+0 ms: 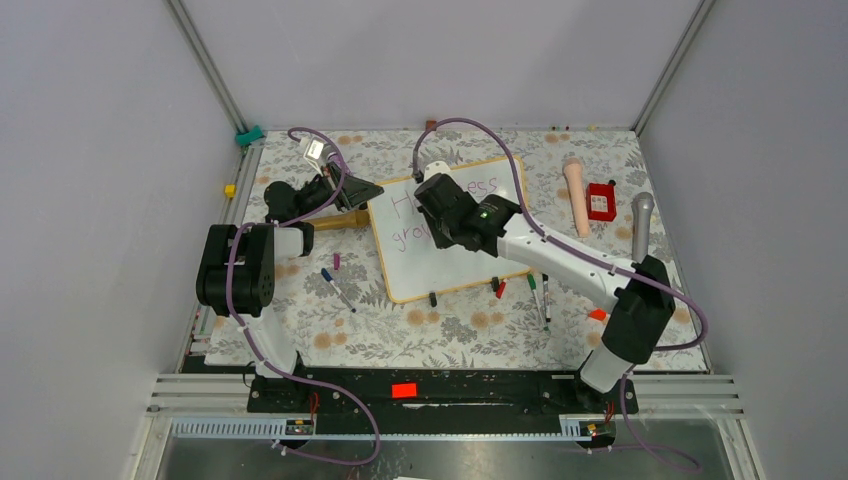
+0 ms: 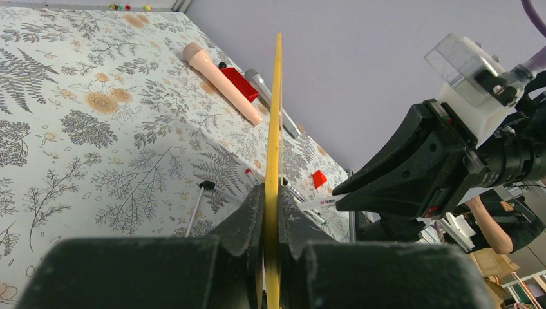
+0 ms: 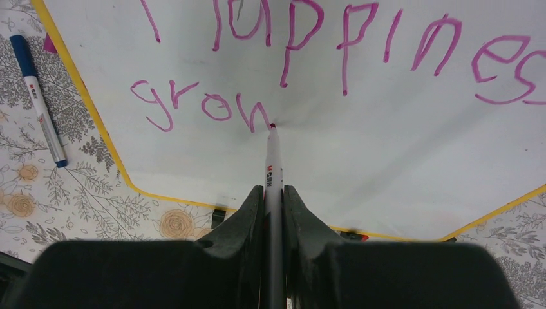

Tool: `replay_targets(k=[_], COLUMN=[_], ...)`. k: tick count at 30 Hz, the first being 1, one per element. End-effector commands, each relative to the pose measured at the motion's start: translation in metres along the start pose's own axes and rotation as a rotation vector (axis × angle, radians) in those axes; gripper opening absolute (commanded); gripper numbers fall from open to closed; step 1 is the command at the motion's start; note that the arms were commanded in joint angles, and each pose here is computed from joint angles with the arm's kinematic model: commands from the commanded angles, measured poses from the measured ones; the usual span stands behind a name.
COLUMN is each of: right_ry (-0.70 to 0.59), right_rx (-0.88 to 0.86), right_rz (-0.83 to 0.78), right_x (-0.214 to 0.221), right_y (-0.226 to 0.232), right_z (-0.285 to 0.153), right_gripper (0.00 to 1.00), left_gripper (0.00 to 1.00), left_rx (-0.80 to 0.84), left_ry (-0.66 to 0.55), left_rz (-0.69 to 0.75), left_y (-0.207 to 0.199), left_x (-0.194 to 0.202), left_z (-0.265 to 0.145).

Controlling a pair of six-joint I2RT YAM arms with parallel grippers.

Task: Write a sentence on the whiteboard
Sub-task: Write a sentence with the whiteboard marker.

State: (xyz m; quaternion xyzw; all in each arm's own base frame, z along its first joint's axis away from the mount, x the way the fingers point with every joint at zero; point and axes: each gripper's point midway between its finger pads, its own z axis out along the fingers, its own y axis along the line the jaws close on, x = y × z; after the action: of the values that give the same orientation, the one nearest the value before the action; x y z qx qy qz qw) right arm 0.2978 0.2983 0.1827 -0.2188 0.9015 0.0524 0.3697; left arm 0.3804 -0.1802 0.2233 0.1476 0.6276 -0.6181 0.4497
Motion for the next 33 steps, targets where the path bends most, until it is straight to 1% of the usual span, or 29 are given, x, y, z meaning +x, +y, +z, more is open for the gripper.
replay_targets(k=[1, 6, 14, 18, 21, 25, 33], right_ry=[-0.088, -0.099, -0.087, -0.102, -0.137, -0.168, -0.145], right_rx=[0.063, 0.067, 0.030, -0.021, -0.080, -0.131, -0.042], right_rz=[0.023, 0.026, 0.063, 0.096, 0.104, 0.119, 0.196], right_x=[-0.039, -0.047, -0.041, -0.043, -0.047, -0.040, -0.012], right_y=[-0.018, -0.020, -0.015, -0.012, -0.010, -0.009, -0.027], right_z=[0.005, 0.003, -0.004, -0.022, -0.042, -0.059, -0.050], right_gripper=[0.00, 0.00, 0.00, 0.00, 0.00, 0.00, 0.00], left_gripper=[0.00, 0.00, 0.00, 0.00, 0.00, 0.00, 0.00], left_rx=[0.067, 0.067, 0.070, 0.068, 0.068, 0.073, 0.069], left_ry=[0.030, 0.028, 0.029, 0.028, 0.025, 0.022, 0.026], left_rz=[0.101, 0.102, 0.105, 0.104, 0.098, 0.107, 0.096], left_y=[-0.019, -0.019, -0.020, -0.021, -0.021, -0.024, -0.021], left_x=[0.000, 0.000, -0.001, 0.000, -0.001, -0.007, -0.003], left_z=[0.003, 0.003, 0.004, 0.003, 0.003, 0.004, 0.003])
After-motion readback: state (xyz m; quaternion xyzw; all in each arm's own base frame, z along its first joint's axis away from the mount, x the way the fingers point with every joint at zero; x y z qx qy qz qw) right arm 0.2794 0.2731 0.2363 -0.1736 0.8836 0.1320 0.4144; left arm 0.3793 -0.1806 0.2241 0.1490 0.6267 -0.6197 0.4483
